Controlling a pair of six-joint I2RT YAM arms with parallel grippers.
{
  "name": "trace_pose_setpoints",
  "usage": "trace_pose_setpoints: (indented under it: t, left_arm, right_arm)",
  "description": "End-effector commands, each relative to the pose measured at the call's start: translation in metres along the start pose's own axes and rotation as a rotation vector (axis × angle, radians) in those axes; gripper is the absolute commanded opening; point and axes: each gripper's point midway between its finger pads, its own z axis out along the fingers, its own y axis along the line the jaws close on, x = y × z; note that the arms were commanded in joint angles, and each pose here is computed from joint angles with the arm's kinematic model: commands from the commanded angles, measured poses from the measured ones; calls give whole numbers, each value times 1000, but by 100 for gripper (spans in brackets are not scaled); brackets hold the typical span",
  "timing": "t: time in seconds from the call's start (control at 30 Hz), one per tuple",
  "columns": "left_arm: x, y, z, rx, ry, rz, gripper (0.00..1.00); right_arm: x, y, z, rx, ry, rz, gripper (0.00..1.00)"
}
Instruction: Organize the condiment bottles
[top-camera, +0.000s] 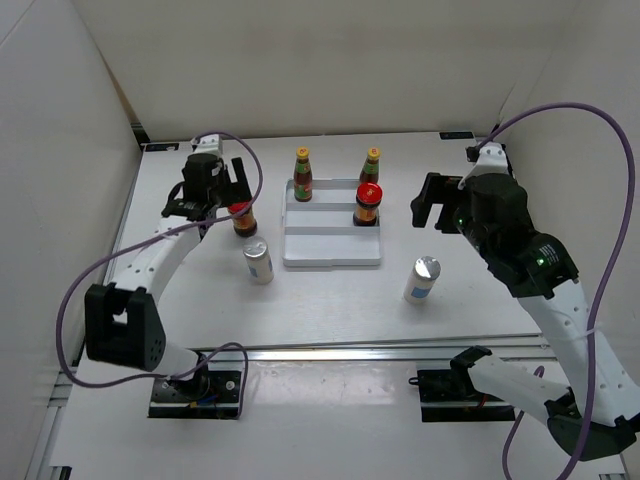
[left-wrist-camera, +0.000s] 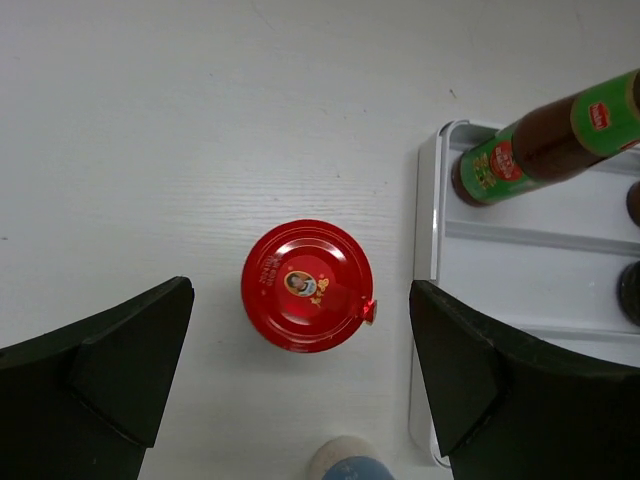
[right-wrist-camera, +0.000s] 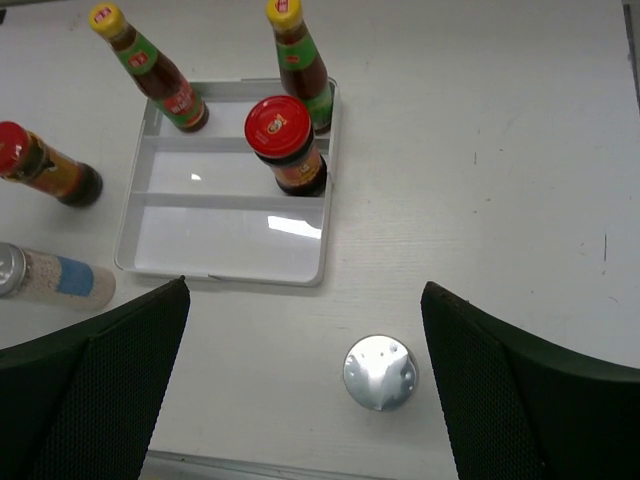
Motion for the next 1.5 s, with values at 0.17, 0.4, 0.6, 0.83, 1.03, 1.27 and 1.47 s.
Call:
trace_pose_setpoints:
  t: [0.17, 0.4, 0.6, 0.83, 1.03, 1.27, 1.47]
  left_arm:
    - [0, -13, 38, 41, 29, 37, 100]
    - [39, 1, 63, -28, 124, 55, 100]
    - [54, -2, 69, -36, 148, 91, 83]
    - [47, -2, 65, -30, 131, 108, 45]
    - [19, -7, 59, -59, 82, 138, 11]
    - [-61, -37, 24, 26, -62, 134, 11]
    - [-103, -84, 1, 204, -124, 150, 11]
  right_arm:
    - [12, 3, -5, -36, 32, -8, 100]
    - [13, 2, -8, -32, 42, -11, 100]
    - [11, 1, -12, -32, 44, -12, 100]
    - [13, 0, -12, -29, 52, -14, 100]
    - [10, 3, -13, -38, 54, -4, 100]
    - [14, 2, -15, -35, 61, 3, 100]
    - [19, -1, -19, -32, 68, 12, 100]
